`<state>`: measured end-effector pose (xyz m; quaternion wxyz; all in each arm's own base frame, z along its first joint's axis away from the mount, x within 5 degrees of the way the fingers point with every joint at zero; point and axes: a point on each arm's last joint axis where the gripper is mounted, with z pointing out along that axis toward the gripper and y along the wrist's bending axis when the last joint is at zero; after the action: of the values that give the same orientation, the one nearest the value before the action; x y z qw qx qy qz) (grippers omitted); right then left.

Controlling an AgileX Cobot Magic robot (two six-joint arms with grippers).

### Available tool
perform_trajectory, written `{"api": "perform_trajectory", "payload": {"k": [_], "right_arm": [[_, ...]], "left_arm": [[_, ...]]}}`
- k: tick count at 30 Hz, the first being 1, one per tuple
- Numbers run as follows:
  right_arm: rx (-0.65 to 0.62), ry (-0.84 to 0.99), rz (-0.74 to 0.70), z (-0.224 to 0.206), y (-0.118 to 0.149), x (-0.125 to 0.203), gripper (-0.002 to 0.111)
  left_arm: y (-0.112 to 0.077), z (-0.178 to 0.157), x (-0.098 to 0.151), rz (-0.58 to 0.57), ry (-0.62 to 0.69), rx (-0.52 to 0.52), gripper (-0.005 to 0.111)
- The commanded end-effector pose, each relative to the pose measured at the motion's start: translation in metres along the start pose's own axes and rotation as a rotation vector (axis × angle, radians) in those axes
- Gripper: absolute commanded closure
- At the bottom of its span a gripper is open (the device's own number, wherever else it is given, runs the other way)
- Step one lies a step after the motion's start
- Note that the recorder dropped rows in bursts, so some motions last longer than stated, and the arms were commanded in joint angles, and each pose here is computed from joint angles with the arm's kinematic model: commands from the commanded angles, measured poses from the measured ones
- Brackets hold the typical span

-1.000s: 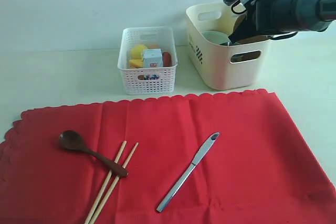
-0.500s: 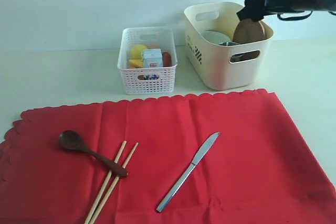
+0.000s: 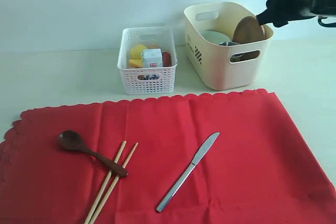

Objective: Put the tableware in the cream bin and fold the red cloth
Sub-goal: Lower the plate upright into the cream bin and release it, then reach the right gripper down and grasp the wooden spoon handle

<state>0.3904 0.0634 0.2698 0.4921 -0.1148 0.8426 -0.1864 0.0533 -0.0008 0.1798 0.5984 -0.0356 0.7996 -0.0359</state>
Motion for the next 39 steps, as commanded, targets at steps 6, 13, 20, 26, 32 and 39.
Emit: {"api": "perform_trajectory", "payload": {"k": [6,13,20,26,32,39], "right_arm": [[-0.576,-0.14,0.264,-0.049,0.038,0.008,0.049],[-1.019,0.061,0.304,-0.074,0.066,0.008,0.053],[-1.137,0.323,0.172,-0.081,0.071,0.017,0.053],[-1.128,0.324,0.048,-0.09,0.093,0.018,0.053],[-1.147,0.29,-0.116,-0.105,0.143,0.022,0.053],[-1.154,0.244,-0.355,-0.123,0.228,0.042,0.053]], "left_arm": [[0.0,0.0,-0.001,-0.002,-0.013,0.006,0.106],[0.0,0.0,-0.001,-0.002,-0.013,0.006,0.106],[0.0,0.0,-0.001,-0.002,-0.013,0.006,0.106],[0.0,0.0,-0.001,-0.002,-0.013,0.006,0.106],[0.0,0.0,-0.001,-0.002,-0.013,0.006,0.106],[0.0,0.0,-0.001,-0.002,-0.013,0.006,0.106]]}}
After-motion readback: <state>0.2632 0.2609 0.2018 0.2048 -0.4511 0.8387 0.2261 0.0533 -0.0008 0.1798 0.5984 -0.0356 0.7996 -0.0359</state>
